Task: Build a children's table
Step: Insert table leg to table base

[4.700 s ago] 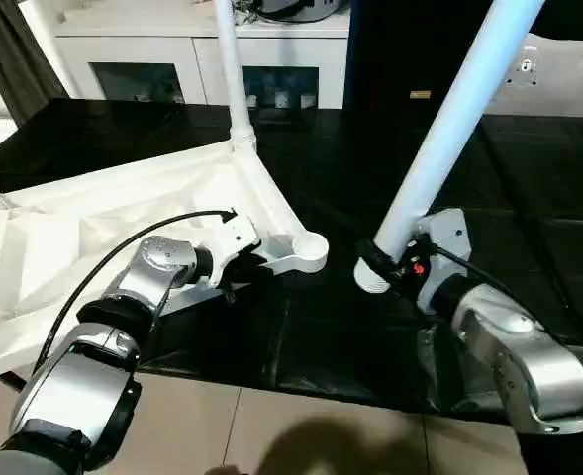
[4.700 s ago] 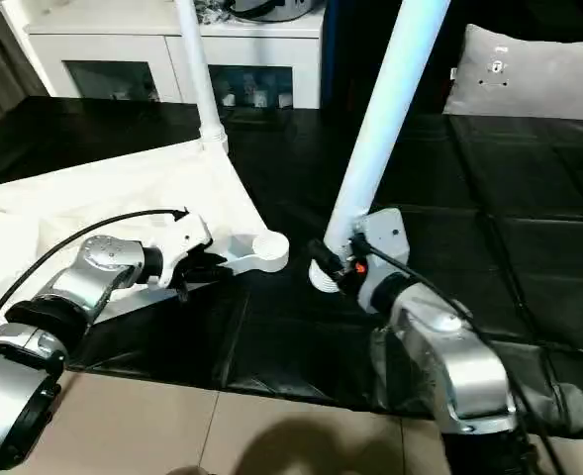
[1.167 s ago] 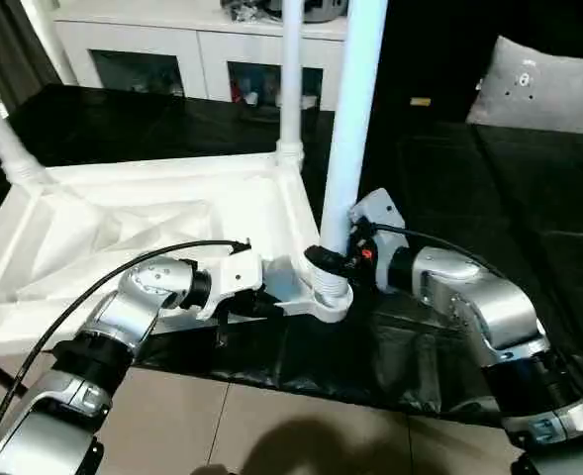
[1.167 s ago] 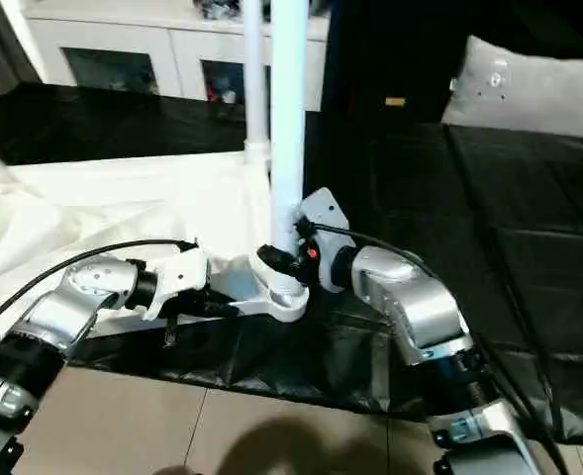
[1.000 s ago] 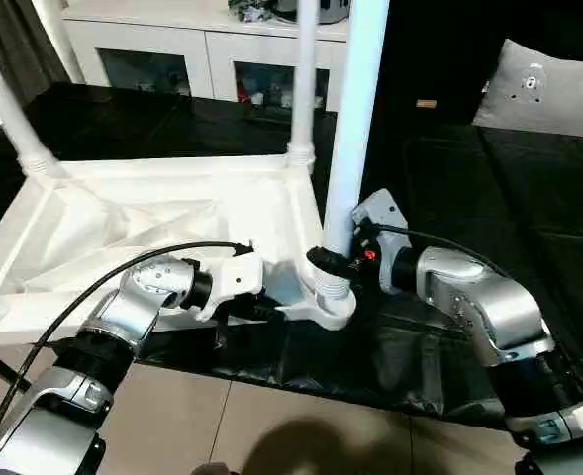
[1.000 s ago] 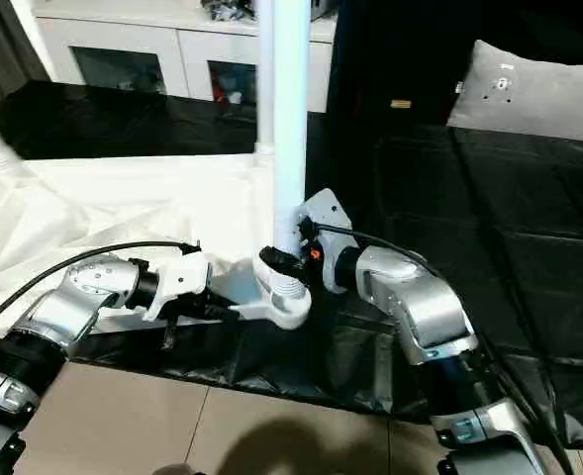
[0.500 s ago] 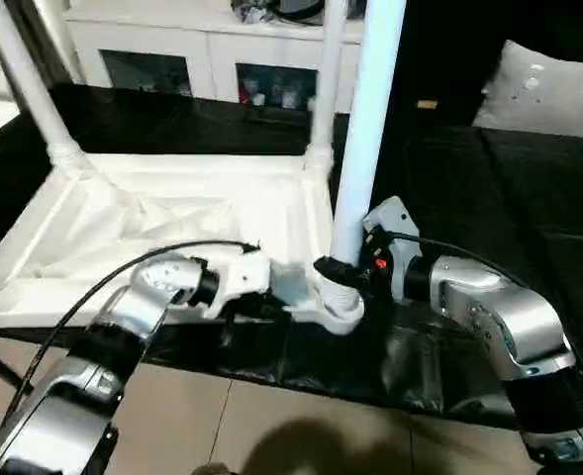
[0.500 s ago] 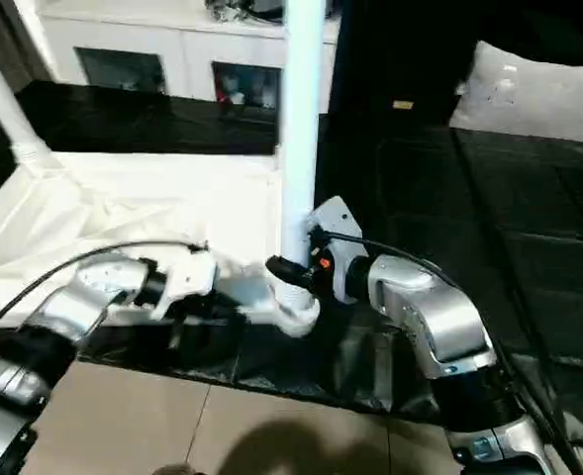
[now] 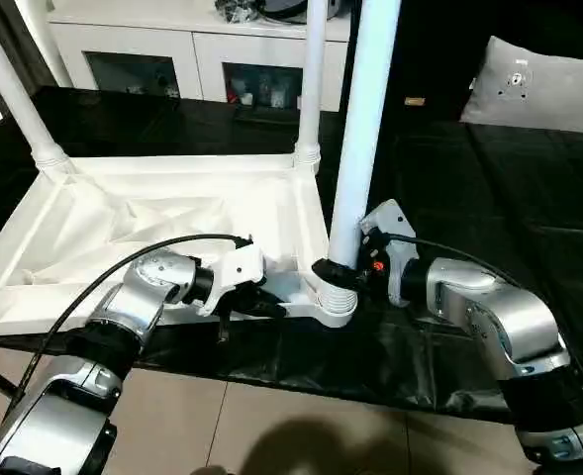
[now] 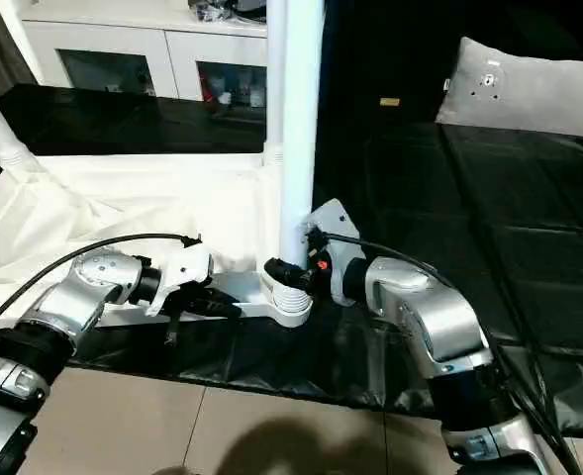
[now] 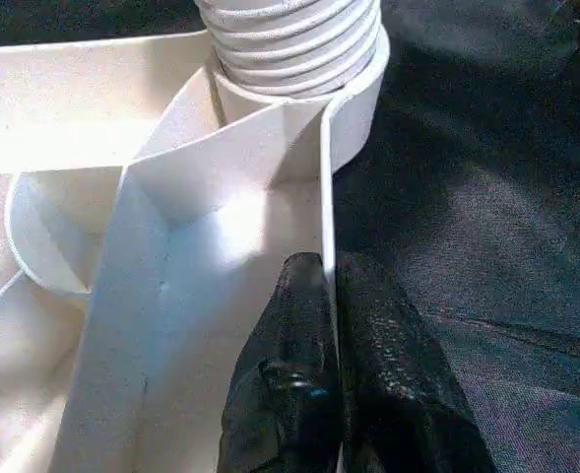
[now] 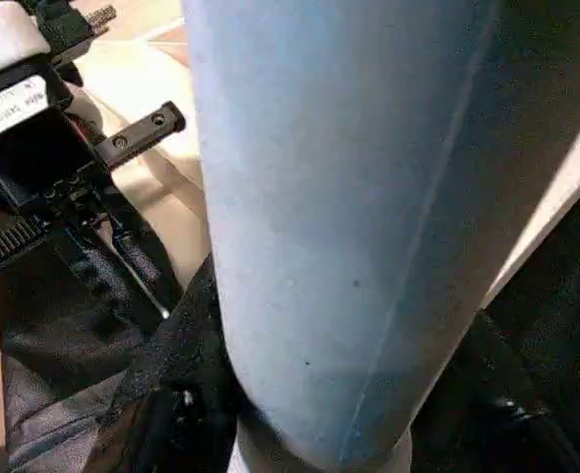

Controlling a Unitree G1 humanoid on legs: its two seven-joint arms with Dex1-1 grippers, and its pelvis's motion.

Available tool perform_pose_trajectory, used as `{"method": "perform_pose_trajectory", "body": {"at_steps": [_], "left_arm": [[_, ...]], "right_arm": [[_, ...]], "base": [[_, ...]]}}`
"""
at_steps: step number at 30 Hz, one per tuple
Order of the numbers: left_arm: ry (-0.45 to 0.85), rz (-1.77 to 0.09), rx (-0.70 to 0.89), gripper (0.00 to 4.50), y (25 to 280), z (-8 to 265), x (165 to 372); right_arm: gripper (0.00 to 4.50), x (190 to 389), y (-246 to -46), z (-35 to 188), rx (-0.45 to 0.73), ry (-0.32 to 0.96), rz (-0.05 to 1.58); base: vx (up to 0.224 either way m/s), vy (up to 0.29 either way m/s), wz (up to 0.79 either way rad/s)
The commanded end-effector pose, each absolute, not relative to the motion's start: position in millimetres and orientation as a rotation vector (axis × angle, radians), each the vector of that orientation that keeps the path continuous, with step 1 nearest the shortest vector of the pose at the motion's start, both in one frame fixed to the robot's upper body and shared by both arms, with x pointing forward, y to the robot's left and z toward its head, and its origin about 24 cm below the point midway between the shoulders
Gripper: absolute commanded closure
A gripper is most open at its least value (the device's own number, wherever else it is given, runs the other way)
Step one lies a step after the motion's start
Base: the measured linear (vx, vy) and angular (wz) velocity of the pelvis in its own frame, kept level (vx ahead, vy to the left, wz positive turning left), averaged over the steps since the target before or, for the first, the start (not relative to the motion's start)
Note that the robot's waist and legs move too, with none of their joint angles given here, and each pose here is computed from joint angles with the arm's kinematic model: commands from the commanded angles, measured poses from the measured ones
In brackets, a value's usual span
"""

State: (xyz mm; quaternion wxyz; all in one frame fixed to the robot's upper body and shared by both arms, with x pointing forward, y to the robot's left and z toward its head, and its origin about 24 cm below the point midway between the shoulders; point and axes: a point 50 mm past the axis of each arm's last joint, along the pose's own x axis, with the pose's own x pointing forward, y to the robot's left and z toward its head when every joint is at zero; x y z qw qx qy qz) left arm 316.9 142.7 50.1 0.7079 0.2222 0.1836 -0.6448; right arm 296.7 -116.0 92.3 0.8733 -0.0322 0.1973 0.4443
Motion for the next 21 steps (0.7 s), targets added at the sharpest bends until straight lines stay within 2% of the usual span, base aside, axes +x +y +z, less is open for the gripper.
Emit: {"method": "perform_pose_trajectory", "body": {"at_steps": [1,6,14,21], "left_arm": [[0.384,-1.368,0.513,4.50,147,55,324],[0.355,-1.367,0.504,4.50,146,58,325],[0.332,-1.377,0.503,4.50,142,58,324],[0.313,-1.355,0.487,4.50,142,60,323]], "right_arm": [[2.62,299.1,-112.4,98,-0.079,0.394,0.940],[2.62,300.9,-115.6,97,-0.078,0.400,0.933],[2.62,306.6,-116.8,83,0.052,0.438,0.903],[2.62,297.9,-137.0,60,0.169,0.440,0.822]], "base": [[0.000,0.000,0.00],[0.000,0.000,0.00],[0.000,0.000,0.00],[0.000,0.000,0.00]]}}
